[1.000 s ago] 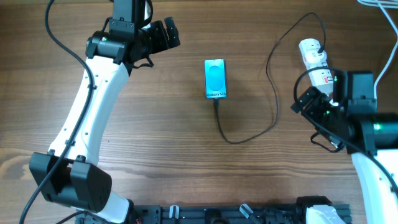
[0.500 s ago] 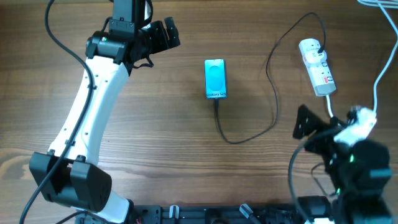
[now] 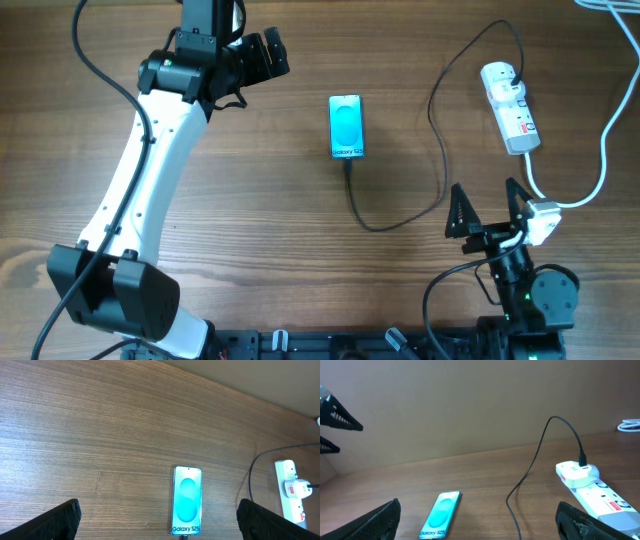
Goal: Plug charger to phone and switch on socket
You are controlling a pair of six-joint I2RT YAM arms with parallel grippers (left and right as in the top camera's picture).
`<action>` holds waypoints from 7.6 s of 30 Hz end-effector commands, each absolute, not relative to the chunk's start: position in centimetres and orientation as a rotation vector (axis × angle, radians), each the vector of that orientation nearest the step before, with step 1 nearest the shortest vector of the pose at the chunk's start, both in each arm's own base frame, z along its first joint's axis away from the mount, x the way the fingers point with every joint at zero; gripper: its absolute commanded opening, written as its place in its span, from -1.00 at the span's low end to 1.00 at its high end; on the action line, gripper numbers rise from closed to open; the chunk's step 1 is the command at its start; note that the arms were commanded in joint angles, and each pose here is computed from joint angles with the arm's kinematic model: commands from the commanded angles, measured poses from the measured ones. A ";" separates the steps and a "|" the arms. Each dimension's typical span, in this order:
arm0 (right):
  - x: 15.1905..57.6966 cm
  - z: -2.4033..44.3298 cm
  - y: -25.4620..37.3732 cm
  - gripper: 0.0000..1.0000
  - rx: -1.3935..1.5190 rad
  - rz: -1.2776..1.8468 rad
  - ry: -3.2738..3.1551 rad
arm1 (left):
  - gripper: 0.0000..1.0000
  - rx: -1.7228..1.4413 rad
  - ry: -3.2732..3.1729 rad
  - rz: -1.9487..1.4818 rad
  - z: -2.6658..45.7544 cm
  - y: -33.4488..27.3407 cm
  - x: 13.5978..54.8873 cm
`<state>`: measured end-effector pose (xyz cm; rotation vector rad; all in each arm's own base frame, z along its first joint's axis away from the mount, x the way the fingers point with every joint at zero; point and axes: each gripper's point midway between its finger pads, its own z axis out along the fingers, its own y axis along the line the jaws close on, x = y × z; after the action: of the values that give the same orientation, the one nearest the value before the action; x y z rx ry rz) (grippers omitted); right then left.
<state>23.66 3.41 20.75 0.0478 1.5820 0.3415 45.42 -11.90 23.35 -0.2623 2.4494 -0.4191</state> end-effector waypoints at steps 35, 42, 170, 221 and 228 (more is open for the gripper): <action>24.6 17.5 2.2 0.99 -0.066 0.111 1.570 | 0.98 -0.260 2.448 -0.401 23.3 -11.8 45.6; 24.6 17.6 2.2 0.99 -0.070 0.111 1.567 | 1.00 -0.260 2.448 -0.402 23.3 -11.8 45.6; 24.6 17.6 2.2 0.99 -0.069 0.111 1.567 | 1.00 -0.116 1.638 -0.092 15.8 -0.2 24.6; 24.6 17.6 2.2 0.99 -0.069 0.111 1.567 | 1.00 -0.060 1.631 0.043 16.0 0.8 24.6; 24.6 17.6 2.2 0.99 -0.069 0.111 1.567 | 1.00 -0.060 1.631 0.043 16.0 0.8 24.6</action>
<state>24.59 2.39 17.35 -0.0875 1.5768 0.1104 24.60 0.63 16.02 -0.0704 1.6370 0.0240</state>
